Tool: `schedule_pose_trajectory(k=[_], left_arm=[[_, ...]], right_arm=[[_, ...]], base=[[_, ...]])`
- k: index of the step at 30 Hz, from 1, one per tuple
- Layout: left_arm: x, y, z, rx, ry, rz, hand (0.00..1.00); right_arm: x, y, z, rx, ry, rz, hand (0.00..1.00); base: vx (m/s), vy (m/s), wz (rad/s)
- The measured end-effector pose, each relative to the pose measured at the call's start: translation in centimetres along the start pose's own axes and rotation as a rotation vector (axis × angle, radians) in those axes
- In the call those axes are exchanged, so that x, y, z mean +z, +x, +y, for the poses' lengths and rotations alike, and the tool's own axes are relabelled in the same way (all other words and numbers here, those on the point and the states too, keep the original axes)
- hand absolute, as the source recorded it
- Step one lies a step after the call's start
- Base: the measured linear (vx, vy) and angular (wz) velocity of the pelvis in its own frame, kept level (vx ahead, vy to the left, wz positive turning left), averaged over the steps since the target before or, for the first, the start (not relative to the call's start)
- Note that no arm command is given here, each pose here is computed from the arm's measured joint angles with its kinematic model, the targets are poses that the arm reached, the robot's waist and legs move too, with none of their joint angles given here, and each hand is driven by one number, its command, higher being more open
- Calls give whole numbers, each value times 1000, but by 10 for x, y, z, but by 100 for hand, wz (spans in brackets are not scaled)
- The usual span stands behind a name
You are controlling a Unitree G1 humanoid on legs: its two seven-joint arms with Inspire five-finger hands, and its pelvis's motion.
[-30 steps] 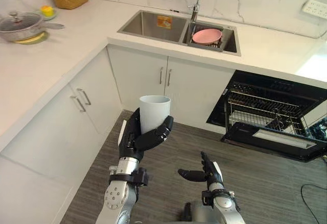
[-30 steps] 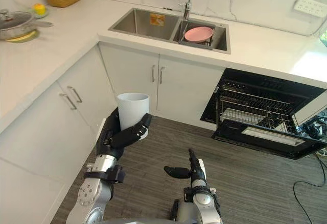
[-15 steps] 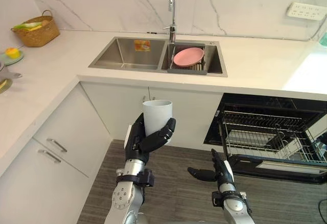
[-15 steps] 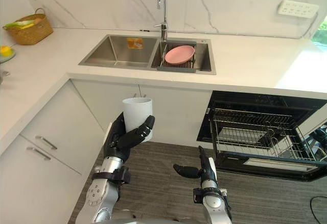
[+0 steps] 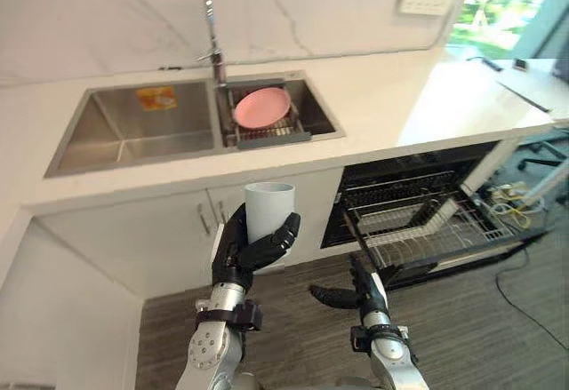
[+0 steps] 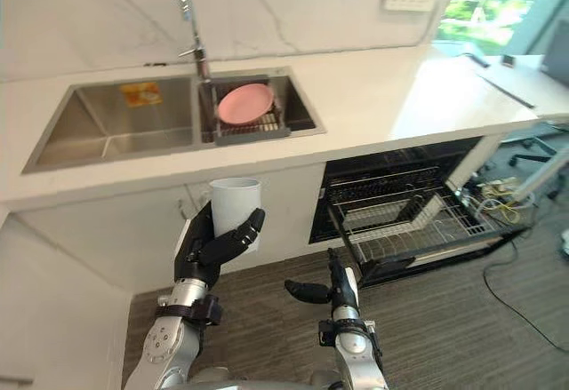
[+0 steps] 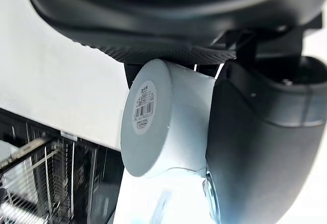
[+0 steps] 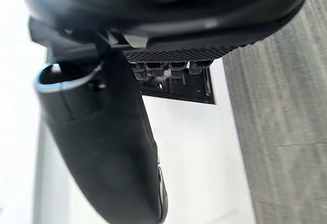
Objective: Walk over to the sink, pick up the cup, carry it to the dishwasher, place the cup inside the dishwasher, then close the dishwasher door
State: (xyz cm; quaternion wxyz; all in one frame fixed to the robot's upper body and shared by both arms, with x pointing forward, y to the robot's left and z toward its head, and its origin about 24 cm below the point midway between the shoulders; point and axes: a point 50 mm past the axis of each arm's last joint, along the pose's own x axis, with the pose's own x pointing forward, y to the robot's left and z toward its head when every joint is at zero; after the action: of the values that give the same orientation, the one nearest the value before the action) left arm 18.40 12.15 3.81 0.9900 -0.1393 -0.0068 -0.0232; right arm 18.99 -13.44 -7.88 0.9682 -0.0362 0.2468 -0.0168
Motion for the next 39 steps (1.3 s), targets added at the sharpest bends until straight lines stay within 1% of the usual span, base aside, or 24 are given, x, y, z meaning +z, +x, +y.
schedule_pose_trajectory(k=[4,7,12,16,19,23,28,34,39], left_arm=[[2,1,5,33,20,-9,0],[1,4,2,40,2,-15,0],[9,15,-5,15,-11,-63,0],[12,17,-2,39,8,-84,0],[13,18,-4,46,18,-93,0],[18,21,-2,56,35,-117,0],[24,22,-3,45,70,-146,0],[31,21,-8,13,105,-184,0],[35,24,-4,25,126,-200,0]], right_arm=[[20,9,13,51,-28,-68,100],[30,9,4,38,-58,-116,100],[63,-1,-15,-24,-99,-288,100],[93,-9,-15,-28,-85,-440,100],[100,-11,-15,-25,-79,-478,100],[93,-16,-13,-22,-60,-458,100],[96,-26,-11,1,-20,-483,100],[108,-36,-8,52,114,-540,100],[120,-42,-7,106,191,-600,100]], base=[[81,-99,-70],[178,-163,-47],[123,-108,-22],[92,20,-46],[91,129,-45],[110,170,-38],[58,95,-15],[6,15,-17],[0,9,-23]])
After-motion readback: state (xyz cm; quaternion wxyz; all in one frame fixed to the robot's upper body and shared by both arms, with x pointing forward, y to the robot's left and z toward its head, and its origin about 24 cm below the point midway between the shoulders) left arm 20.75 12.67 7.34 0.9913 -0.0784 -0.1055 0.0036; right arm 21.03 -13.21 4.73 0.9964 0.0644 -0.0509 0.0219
